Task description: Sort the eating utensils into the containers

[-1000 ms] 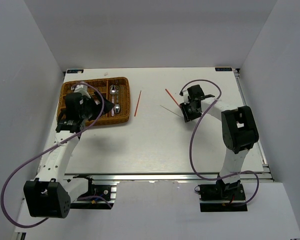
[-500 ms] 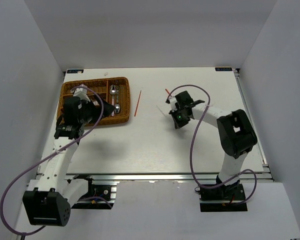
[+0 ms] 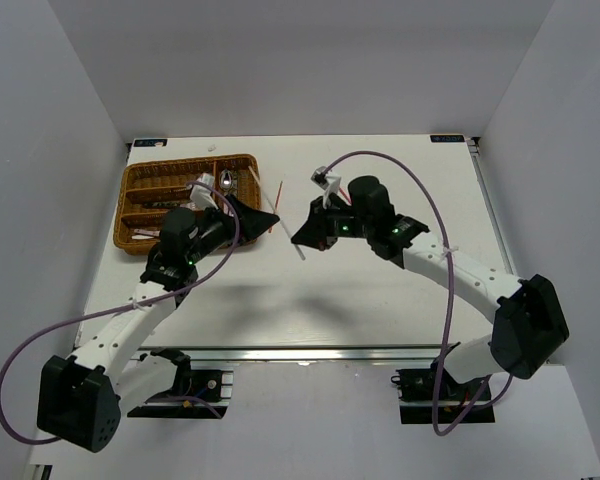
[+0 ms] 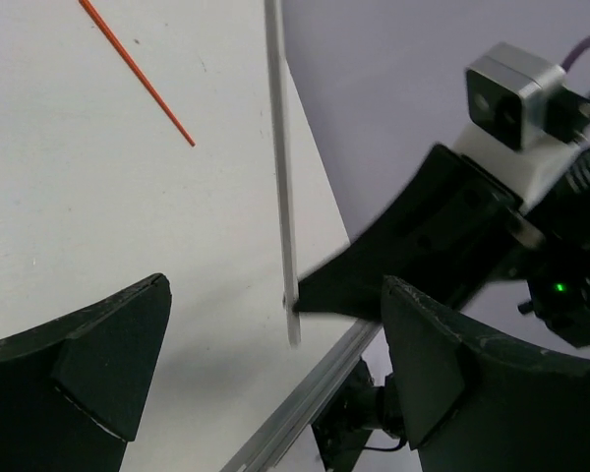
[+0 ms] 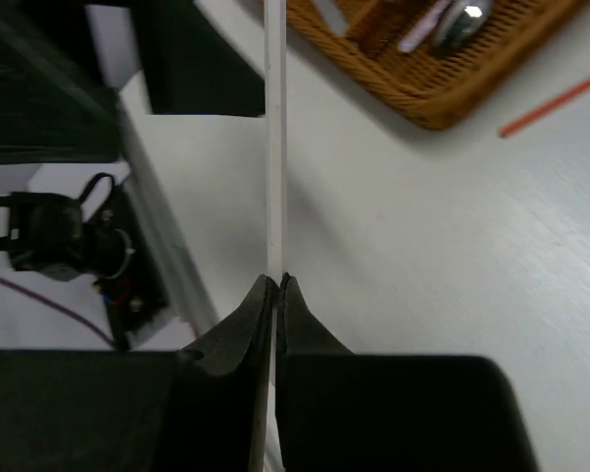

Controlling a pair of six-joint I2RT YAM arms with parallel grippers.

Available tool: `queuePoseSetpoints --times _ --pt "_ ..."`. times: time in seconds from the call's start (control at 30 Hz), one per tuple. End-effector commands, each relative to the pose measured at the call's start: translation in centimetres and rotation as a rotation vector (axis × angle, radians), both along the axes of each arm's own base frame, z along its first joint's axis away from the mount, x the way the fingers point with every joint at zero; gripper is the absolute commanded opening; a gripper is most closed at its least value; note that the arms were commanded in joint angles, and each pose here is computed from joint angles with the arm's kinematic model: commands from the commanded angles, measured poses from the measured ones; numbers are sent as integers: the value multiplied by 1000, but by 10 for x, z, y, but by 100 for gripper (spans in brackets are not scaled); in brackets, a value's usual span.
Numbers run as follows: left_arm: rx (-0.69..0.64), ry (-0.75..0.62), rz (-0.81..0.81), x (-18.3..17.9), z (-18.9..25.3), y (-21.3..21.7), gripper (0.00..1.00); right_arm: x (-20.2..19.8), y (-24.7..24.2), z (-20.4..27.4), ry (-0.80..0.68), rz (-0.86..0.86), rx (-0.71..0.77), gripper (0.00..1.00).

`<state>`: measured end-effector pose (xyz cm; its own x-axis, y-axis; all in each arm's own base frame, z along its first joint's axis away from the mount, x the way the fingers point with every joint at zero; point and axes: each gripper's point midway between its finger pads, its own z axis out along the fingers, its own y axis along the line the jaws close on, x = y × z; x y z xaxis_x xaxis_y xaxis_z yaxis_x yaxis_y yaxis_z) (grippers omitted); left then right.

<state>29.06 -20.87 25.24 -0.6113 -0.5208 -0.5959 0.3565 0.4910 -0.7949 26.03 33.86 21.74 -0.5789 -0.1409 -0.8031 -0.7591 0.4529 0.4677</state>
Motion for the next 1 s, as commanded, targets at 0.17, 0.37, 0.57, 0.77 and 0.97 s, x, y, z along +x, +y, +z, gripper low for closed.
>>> queuePoseSetpoints --times 0.17,0.37,0.57,0.77,0.97 --pt "-50 -58 -19 12 21 -25 84 -37 38 41 23 110 128 0" --pt "-15 -22 -23 16 4 -28 5 -40 42 41 13 109 125 3" --pt "134 131 366 60 -11 44 0 -11 3 27 -8 -134 101 89" --pt "-138 243 802 121 -19 173 0 -1 -43 4 39 -237 104 89" --pt "-231 345 1017 200 -49 265 0 -3 -76 -7 22 -271 60 89"
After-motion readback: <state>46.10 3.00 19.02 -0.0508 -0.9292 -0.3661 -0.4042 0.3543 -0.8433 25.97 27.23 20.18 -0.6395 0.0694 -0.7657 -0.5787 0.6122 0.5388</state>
